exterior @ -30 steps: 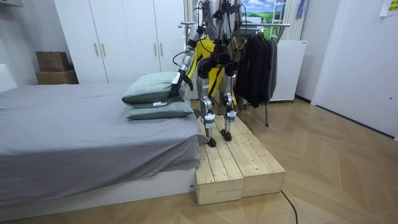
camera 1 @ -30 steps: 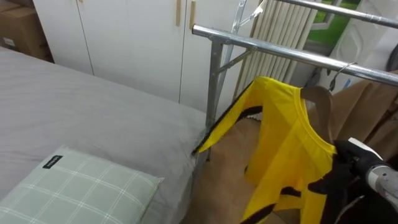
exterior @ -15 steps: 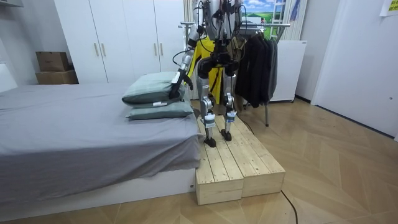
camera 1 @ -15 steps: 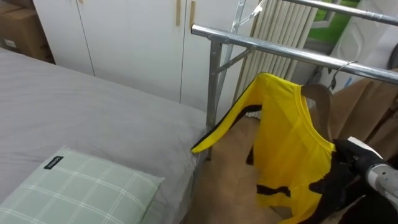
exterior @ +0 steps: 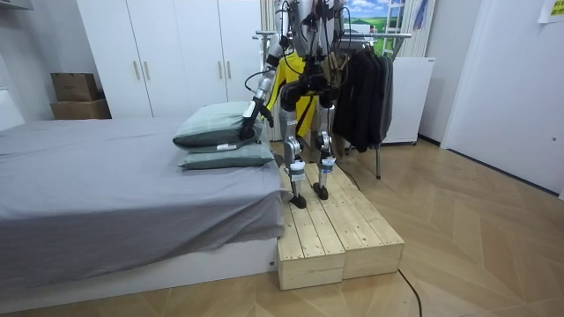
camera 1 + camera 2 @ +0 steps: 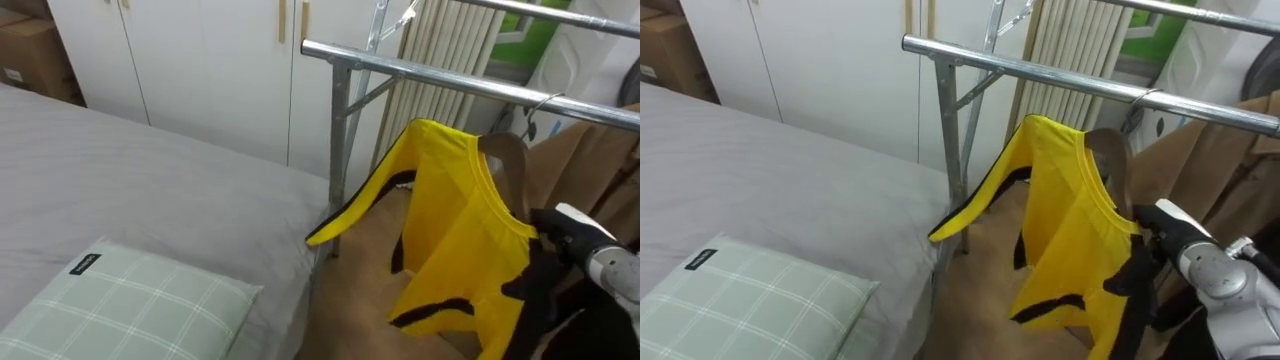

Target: Hang clothes

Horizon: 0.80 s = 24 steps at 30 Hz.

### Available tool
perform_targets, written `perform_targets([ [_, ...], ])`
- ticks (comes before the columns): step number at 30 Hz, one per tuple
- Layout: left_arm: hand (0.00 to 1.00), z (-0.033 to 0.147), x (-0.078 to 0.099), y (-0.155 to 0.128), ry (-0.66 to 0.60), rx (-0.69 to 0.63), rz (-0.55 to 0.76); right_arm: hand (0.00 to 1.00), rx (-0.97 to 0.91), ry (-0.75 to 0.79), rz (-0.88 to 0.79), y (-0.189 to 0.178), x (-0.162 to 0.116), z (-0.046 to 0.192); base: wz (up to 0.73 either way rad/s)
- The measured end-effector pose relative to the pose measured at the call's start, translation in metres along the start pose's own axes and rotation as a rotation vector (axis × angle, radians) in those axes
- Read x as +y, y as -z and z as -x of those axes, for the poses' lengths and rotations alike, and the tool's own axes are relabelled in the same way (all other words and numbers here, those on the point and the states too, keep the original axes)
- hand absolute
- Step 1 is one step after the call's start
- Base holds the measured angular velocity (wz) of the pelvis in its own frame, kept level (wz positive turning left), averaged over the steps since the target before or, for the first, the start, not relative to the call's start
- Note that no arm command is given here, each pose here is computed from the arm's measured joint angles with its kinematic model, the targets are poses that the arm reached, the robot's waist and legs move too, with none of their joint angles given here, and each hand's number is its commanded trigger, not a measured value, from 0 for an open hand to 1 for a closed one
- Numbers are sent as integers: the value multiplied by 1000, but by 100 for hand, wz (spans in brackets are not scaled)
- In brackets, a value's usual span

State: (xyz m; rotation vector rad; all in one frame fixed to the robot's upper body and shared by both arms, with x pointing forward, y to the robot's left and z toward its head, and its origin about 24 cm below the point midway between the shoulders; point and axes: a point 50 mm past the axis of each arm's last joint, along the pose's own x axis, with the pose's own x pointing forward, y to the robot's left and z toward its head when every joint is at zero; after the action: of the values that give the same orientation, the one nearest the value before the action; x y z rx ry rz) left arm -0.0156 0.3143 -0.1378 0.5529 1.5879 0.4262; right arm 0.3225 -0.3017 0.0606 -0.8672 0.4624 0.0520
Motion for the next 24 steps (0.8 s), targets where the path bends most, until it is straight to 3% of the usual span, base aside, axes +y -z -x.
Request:
perform_targets([
  [10,0,0,0,1,0,9,0,0,-88,94,21,-22,-13,5,0],
  [24,0,0,2,1,-5,9,4,0,-78,223,-89,-13,-31,9,0],
])
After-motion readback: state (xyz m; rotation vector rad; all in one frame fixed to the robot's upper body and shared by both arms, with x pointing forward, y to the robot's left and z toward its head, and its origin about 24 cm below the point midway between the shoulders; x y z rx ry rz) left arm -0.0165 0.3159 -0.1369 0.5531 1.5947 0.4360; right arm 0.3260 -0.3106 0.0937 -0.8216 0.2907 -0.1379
